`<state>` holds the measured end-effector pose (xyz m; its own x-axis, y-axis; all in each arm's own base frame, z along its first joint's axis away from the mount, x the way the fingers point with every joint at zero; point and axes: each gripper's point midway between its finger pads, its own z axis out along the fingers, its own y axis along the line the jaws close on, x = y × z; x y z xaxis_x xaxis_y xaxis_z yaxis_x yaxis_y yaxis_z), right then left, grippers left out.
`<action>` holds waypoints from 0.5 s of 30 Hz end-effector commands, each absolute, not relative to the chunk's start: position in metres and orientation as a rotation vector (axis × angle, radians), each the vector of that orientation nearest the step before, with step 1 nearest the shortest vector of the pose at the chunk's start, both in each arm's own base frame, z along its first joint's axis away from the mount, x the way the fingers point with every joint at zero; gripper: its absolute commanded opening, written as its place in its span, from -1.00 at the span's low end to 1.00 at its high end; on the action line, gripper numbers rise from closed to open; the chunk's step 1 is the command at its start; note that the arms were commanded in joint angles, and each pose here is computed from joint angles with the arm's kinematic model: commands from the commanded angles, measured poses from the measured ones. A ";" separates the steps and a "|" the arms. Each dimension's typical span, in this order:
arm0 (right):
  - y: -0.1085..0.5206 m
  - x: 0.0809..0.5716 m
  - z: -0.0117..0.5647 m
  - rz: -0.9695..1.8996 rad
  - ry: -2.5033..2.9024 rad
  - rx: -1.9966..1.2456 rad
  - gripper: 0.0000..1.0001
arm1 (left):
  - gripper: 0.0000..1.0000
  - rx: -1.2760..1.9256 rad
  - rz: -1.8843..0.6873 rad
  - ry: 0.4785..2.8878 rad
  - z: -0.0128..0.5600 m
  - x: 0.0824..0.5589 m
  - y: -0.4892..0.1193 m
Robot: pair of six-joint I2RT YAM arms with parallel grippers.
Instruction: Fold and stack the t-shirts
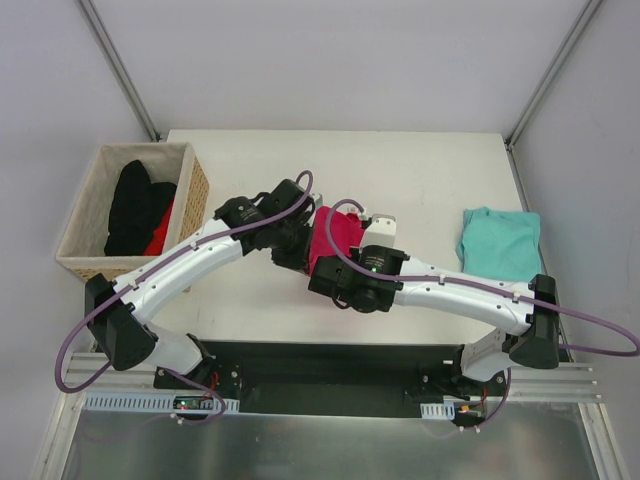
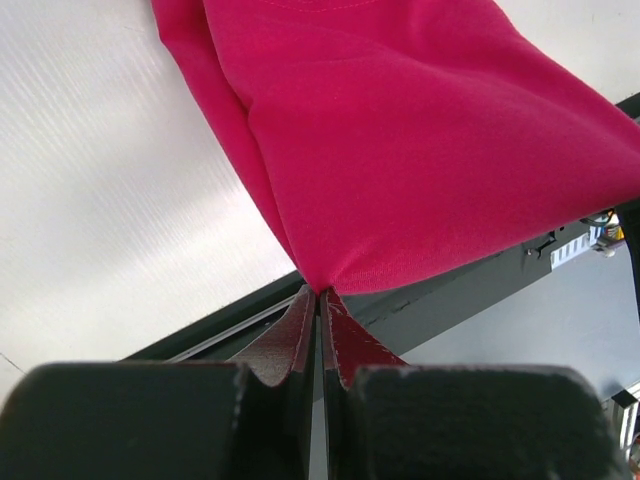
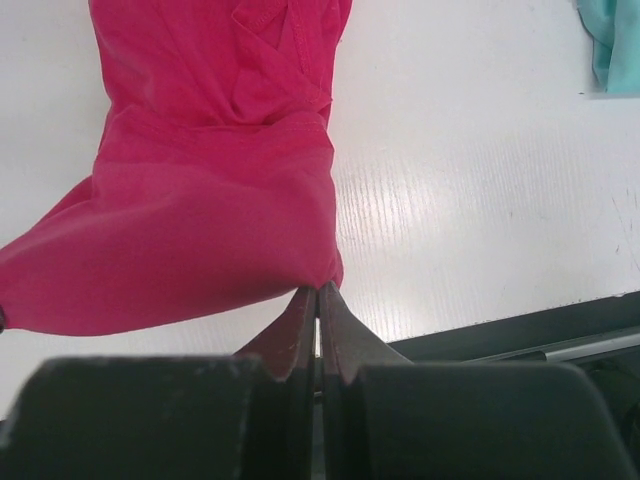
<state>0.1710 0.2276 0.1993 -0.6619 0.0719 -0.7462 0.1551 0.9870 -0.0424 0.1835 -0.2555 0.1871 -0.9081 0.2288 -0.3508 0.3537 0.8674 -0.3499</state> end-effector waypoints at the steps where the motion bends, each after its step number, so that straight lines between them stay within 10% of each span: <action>1: 0.202 0.170 0.223 -0.186 2.237 0.161 -0.98 | -1.00 0.428 -0.583 2.741 0.193 0.175 -0.250; 15: 0.201 0.172 0.226 -0.203 2.210 0.149 -0.98 | -1.00 0.458 -0.570 2.737 0.193 0.179 -0.256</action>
<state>0.1725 0.2282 0.2054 -0.6285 0.0974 -0.7717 0.1702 0.9853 -0.0143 0.1788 -0.2566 0.1865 -0.9097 0.2359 -0.3418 0.3558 0.8670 -0.3488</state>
